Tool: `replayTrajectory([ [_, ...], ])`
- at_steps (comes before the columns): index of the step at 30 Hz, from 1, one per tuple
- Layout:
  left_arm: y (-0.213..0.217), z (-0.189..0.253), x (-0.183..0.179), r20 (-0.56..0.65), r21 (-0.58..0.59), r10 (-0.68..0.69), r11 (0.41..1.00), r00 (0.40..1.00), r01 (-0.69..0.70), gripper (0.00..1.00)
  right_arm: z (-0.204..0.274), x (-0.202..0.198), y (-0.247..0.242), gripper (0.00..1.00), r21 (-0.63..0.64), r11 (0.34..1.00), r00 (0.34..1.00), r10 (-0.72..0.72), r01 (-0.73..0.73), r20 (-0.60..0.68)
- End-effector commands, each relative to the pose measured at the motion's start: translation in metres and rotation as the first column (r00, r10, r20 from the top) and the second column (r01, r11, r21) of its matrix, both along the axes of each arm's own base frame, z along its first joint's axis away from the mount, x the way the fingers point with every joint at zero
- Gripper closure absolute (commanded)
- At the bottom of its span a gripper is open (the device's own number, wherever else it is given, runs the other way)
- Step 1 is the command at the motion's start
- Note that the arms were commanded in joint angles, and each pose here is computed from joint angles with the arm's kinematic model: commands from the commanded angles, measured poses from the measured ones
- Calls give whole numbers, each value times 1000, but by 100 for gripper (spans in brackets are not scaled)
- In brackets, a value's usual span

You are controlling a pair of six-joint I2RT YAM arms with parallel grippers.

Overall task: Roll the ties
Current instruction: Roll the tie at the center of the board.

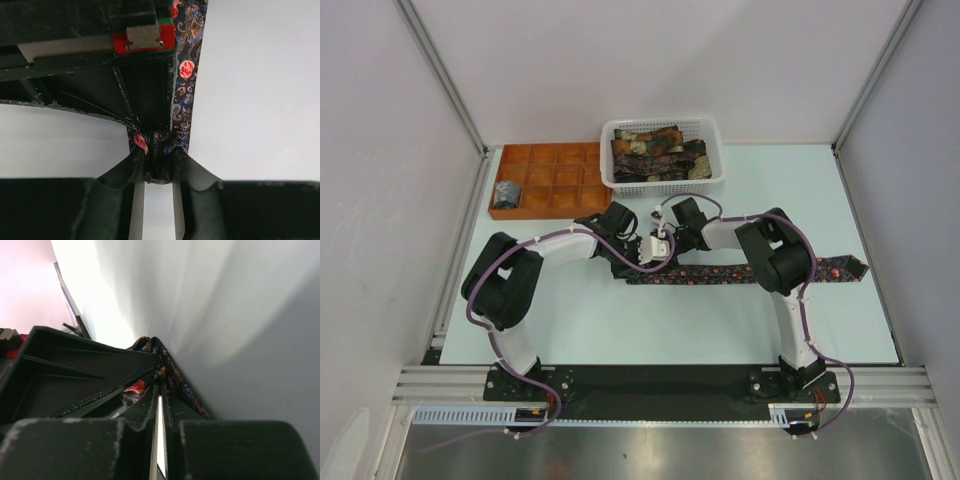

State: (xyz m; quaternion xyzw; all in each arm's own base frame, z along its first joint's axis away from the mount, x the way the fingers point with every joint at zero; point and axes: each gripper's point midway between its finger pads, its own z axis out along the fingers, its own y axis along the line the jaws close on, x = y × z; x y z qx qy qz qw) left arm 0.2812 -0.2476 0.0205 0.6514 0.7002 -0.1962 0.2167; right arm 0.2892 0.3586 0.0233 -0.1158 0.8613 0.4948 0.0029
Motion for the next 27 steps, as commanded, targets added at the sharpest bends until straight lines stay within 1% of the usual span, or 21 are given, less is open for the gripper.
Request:
replayTrajectory([
  [1, 7, -19, -6, -35, 77, -12, 997, 999, 14, 79, 31, 4, -2, 88, 67, 998, 1000, -6, 5, 17],
  [4, 11, -23, -9, -47, 96, -17, 995, 999, 21, 81, 47, 7, -11, 81, 84, 996, 1000, -20, 18, 18],
  [6, 13, -24, -11, -49, 104, -18, 994, 999, 23, 81, 51, 7, -16, 80, 82, 996, 1000, -25, 24, 10],
  [10, 14, -26, -11, -54, 117, -10, 993, 999, 16, 80, 54, 8, -18, 69, 89, 995, 999, -42, 41, 8],
  [12, 14, -27, -10, -54, 121, -6, 993, 999, 12, 80, 57, 11, -12, 67, 107, 993, 999, -47, 46, 13],
  [14, 14, -26, -8, -47, 123, -2, 992, 999, 7, 79, 51, 9, -6, 66, 98, 994, 999, -47, 47, -4],
  [18, 13, -24, -8, -40, 119, 0, 993, 999, 5, 77, 40, 13, 4, 64, 79, 996, 999, -40, 38, 19],
  [25, 14, -25, -9, -38, 125, -1, 992, 999, 6, 76, 21, 10, 7, 64, 31, 999, 1000, -26, 25, 16],
  [26, 13, -24, -9, -35, 121, -6, 993, 999, 10, 76, 20, 10, 7, 65, 32, 999, 1000, -25, 24, 15],
  [27, 15, -25, -10, -35, 123, -6, 992, 999, 10, 76, 19, 9, 8, 72, 30, 999, 1000, -23, 22, 13],
])
